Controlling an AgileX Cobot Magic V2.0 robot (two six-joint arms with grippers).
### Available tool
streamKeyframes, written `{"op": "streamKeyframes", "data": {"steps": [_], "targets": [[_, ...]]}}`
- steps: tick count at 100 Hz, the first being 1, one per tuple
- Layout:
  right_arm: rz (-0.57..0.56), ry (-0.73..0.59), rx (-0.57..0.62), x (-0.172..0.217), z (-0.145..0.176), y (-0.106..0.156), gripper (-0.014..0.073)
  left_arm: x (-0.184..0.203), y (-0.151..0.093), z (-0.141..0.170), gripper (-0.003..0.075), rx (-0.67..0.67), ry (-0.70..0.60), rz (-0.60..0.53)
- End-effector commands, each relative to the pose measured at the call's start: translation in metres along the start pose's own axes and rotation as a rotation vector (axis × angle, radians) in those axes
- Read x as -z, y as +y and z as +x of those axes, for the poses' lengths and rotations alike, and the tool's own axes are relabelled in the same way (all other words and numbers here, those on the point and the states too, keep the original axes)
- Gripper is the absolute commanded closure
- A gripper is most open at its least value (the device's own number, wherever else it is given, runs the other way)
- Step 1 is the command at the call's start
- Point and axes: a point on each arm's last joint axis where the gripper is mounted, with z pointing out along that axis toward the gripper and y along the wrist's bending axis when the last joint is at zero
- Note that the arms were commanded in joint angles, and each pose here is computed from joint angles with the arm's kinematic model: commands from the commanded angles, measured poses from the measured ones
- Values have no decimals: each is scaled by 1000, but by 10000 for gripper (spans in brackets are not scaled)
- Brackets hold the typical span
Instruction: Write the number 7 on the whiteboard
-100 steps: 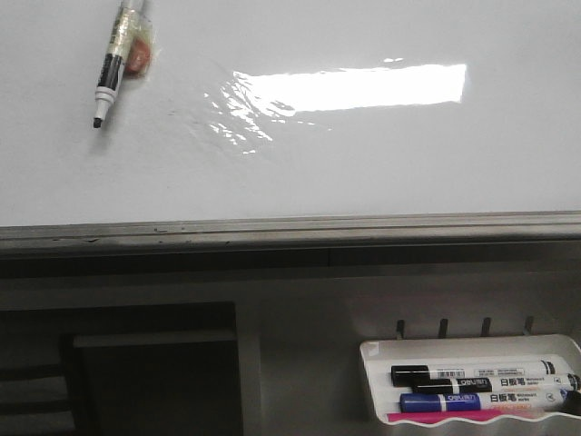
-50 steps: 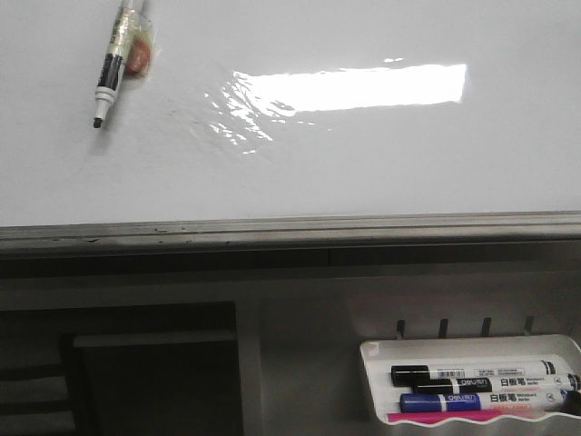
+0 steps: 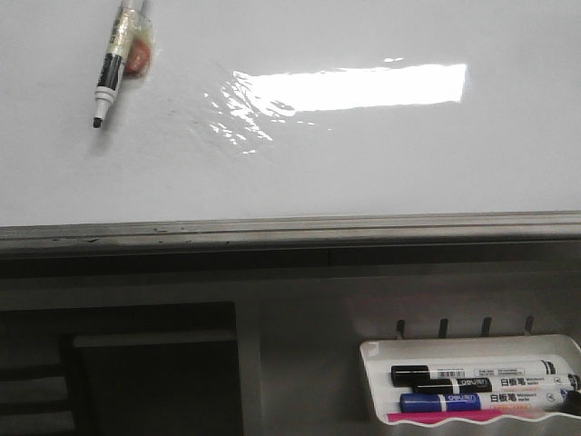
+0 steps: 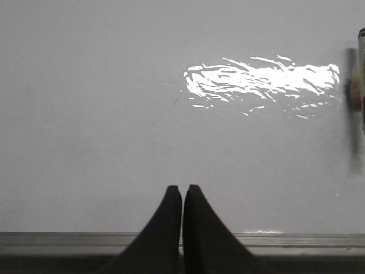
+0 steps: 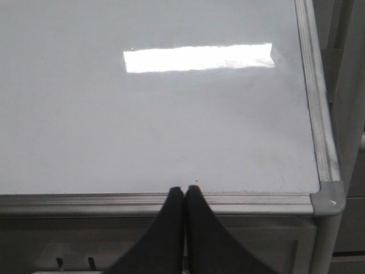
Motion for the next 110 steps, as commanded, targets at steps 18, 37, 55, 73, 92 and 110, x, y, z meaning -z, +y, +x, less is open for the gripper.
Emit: {"op": "streamKeyframes", "data": {"steps": [18,37,55,73,92,110], "targets": [[20,-147,-298,1,-5,-3,648,1,2,4,741,411,-67,-7],[20,-157,-536,1,-6,-5,648,2,3,0,741,637,-81,-1],[-52,-67,-444,4,-25,3,648,6,-4,-29,741,611,-103,61],[-101,99,-354,-3,-59,10,648,-1,-18,-72,741,416,44,139],[-133,305,-216,-24,-93,12,648,-20,-29,-115,741,165,262,206],[-194,383,-126,-42,-115,16,648,-35,-39,-131,740,150,305,301]]}}
